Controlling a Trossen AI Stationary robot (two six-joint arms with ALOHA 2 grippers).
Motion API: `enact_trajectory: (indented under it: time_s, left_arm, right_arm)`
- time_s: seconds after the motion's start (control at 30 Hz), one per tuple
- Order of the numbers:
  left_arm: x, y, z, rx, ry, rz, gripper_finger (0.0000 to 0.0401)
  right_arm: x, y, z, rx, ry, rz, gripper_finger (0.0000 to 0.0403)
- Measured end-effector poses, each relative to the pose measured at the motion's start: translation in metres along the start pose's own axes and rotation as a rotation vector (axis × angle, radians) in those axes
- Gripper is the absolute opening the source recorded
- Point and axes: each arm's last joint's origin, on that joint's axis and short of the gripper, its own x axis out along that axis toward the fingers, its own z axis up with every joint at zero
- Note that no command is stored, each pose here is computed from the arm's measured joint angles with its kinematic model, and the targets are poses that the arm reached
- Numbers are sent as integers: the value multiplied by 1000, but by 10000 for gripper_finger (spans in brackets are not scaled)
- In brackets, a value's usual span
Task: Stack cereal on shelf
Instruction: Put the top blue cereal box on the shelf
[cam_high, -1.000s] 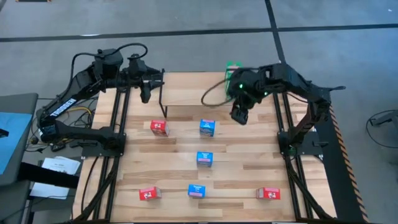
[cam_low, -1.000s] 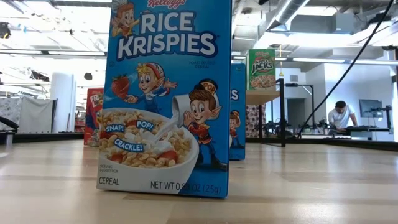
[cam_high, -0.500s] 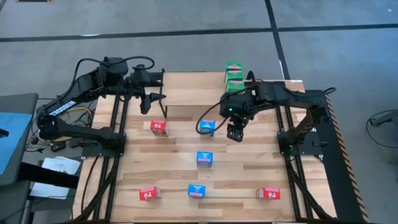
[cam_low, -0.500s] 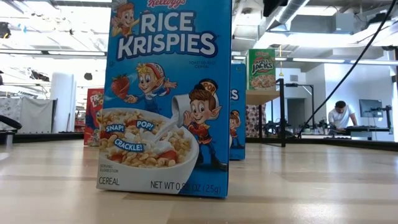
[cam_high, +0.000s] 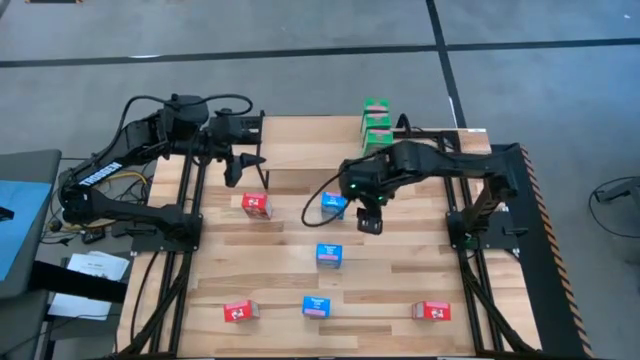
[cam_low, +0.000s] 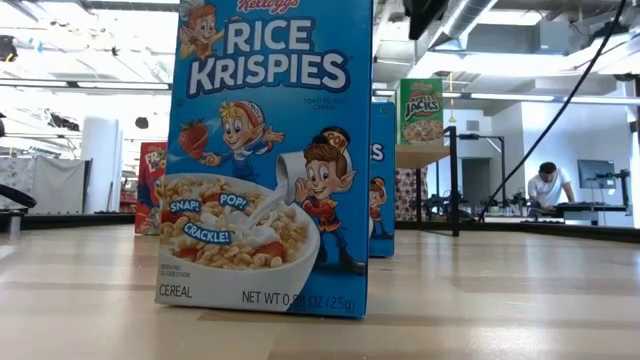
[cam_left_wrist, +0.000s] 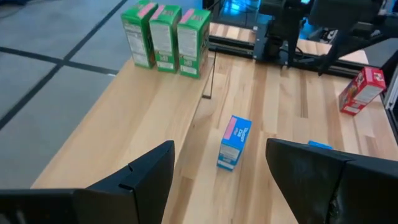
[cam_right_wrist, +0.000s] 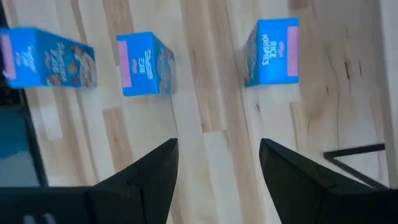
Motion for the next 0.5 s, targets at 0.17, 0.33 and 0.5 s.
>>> enact_trajectory:
  time_s: [0.17,0.33,0.5]
  left_arm:
    - [0,0,-5,-5,48,-1,242]
    - [0,0,-8,17,80,3,242]
    - [-1,0,-9,26,90,4,242]
  right_arm:
    - [23,1,10,-104,47,-7,250]
    - [41,0,22,-136,46,-9,250]
    - [56,-5,29,-135,65,-16,250]
